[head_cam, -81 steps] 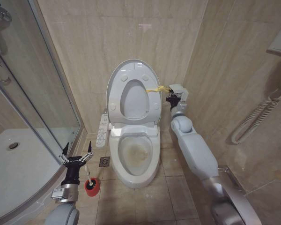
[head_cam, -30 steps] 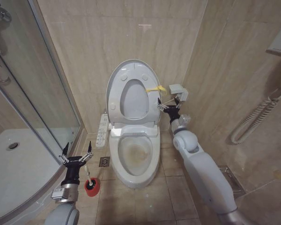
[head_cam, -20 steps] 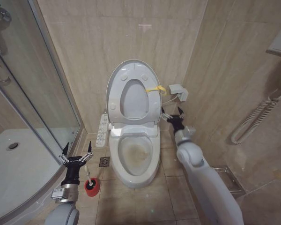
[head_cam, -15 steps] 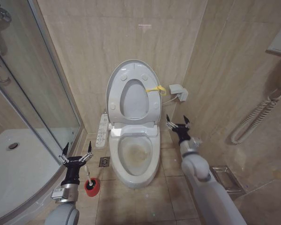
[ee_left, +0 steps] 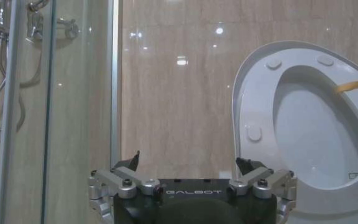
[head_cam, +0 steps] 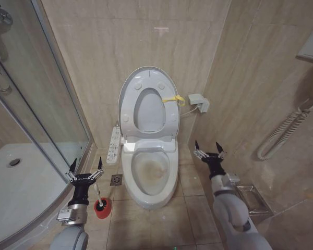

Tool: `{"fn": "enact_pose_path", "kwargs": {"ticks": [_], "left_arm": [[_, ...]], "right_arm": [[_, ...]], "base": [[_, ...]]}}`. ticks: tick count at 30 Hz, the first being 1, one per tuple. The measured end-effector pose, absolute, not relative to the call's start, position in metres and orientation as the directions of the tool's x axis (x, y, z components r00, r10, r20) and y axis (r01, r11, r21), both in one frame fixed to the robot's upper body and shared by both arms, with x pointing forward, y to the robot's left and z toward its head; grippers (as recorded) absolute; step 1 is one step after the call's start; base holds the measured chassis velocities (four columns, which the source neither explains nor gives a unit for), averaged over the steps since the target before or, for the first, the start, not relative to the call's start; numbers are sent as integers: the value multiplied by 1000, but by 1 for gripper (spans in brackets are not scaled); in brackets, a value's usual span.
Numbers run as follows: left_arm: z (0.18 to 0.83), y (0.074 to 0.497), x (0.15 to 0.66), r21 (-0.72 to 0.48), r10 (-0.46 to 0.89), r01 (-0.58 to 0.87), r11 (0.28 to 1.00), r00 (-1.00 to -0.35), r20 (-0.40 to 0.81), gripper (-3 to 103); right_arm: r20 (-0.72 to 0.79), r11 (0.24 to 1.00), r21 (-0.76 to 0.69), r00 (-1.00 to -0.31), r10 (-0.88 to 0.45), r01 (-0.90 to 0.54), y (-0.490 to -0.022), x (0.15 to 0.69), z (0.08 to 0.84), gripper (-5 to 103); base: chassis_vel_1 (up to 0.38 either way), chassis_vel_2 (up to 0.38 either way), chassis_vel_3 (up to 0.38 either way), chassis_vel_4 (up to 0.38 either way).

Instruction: Open the toilet lid, clean the toilet bowl with a toilet brush, close the toilet lid, and flush.

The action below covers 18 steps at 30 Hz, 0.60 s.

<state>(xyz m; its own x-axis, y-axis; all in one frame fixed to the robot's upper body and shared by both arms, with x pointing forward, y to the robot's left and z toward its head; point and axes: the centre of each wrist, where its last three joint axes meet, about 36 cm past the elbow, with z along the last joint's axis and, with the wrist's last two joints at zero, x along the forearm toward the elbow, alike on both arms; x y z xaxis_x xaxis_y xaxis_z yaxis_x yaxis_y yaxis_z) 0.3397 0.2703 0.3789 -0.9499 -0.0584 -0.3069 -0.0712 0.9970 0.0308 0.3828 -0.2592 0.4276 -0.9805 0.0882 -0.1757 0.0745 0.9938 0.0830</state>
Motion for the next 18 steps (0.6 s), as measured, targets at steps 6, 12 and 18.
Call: {"fn": "enact_pose_path", "kwargs": {"ticks": [6,12,18], "left_arm": [[379,270,340,31,-58,-71,997,-950,-307,100],[379,270,340,31,-58,-71,997,-950,-307,100],[379,270,340,31,-58,-71,997,-950,-307,100]], "right_arm": [[-186,992,91,-977,102,86,-262,371,421,100],[-205,990,95,-972,118,101,-266,369,421,100],[-204,990,97,-972,116,98,-266,367,420,100]], "base": [[0,0,0,0],[0,0,0,0],[0,0,0,0]]}}
